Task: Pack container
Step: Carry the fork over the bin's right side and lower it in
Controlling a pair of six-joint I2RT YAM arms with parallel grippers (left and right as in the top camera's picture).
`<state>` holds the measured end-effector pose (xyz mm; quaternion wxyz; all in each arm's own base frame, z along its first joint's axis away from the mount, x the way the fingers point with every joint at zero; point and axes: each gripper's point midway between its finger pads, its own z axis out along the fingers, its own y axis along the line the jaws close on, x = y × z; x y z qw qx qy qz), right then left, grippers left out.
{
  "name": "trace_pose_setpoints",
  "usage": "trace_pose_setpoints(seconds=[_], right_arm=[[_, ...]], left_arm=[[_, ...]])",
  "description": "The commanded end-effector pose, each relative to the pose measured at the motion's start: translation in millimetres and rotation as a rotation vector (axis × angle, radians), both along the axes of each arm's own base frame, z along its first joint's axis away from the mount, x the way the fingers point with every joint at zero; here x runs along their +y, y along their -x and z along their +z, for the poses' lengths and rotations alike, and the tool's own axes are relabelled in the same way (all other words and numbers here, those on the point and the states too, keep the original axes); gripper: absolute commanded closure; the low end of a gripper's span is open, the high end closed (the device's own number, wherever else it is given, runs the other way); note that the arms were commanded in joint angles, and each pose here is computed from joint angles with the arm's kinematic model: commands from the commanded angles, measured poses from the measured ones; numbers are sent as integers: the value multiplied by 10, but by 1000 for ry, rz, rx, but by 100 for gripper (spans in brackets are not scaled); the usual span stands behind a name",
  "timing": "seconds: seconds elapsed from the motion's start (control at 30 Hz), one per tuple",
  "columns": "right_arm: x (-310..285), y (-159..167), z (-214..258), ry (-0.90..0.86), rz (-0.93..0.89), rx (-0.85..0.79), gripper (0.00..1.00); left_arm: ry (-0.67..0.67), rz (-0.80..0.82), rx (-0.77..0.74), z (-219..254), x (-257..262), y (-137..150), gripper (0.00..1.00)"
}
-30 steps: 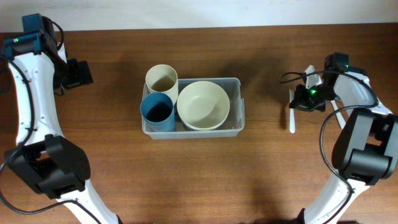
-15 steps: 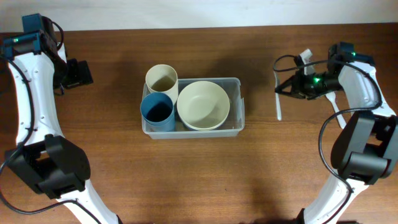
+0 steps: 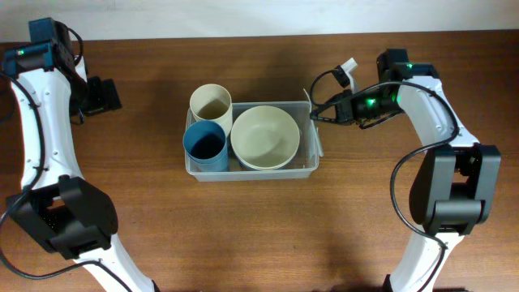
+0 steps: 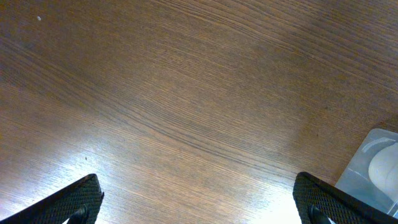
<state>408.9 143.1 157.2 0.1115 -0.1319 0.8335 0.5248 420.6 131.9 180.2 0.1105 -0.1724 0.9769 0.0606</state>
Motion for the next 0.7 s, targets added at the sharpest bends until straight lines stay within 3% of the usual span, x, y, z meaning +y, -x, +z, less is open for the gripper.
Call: trace_pose_setpoints(seconds=[0.0,0.67], right_arm=[[78,-21,211,-72,10,-31,96],[248,-151,-13,82,-3,-41,96]], left_arm=[[7,9,-22,55,-1,-27,0],[7,9,-22,55,-1,-27,0]])
